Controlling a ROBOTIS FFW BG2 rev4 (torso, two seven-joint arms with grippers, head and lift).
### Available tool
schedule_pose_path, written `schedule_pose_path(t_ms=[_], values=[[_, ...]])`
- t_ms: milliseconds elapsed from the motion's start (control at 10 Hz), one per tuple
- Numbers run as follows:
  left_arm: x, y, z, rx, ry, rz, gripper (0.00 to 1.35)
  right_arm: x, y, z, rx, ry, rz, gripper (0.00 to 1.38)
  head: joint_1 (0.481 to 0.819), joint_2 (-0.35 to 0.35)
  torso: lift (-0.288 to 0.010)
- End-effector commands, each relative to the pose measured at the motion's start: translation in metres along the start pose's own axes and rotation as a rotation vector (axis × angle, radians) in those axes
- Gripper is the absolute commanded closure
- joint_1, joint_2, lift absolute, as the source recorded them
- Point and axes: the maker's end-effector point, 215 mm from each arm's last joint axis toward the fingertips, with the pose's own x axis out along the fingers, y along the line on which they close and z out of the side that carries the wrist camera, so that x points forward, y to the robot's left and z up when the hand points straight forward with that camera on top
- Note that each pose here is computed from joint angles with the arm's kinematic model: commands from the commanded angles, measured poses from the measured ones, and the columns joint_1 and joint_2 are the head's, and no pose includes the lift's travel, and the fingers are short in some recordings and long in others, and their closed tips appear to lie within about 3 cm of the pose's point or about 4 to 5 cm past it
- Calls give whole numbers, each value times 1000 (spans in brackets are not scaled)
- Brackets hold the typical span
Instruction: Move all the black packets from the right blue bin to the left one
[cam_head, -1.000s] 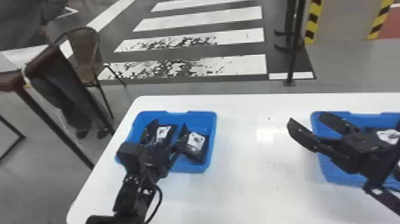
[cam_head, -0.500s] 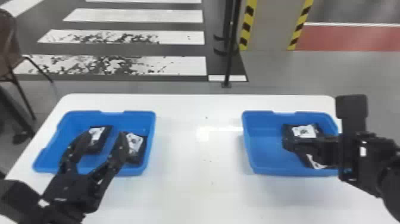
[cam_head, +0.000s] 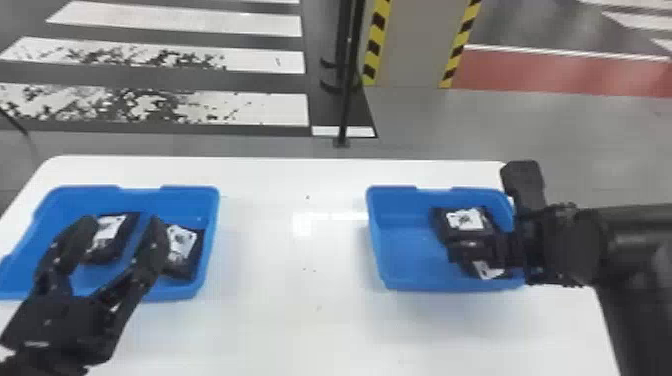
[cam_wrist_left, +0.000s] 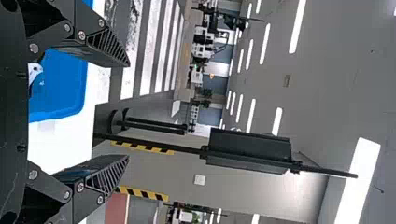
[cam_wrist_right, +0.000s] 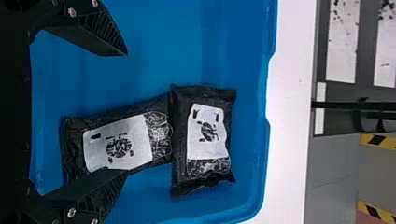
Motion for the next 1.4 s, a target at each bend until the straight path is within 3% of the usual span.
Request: schedule_pose_path(t_ms=[0, 700, 800, 900, 1100, 1200, 1300], values=[[2, -5, 3, 2, -11, -12, 372, 9, -4, -4, 0, 60, -6, 140, 695, -135, -140], [3, -11, 12, 14, -39, -23, 372, 31, -43, -17, 13, 177, -107, 150, 695, -197, -140], [3, -11, 13, 15, -44, -23, 374, 31, -41, -19, 10, 180, -102, 286, 695, -198, -140], [4, -11, 16, 20, -51, -24, 374, 32, -33, -21, 10, 180, -80, 596, 695, -200, -140], [4, -12, 16, 26, -54, -27, 374, 28, -12, -21, 5, 155, -16, 1015, 695, -187, -140], [4, -13, 17, 29, -56, -30, 374, 22, -6, -21, 12, 127, 3, 1090, 695, -180, -140], [4, -13, 18, 33, -58, -30, 374, 16, -1, -5, 9, 41, 13, 1092, 695, -169, -140]])
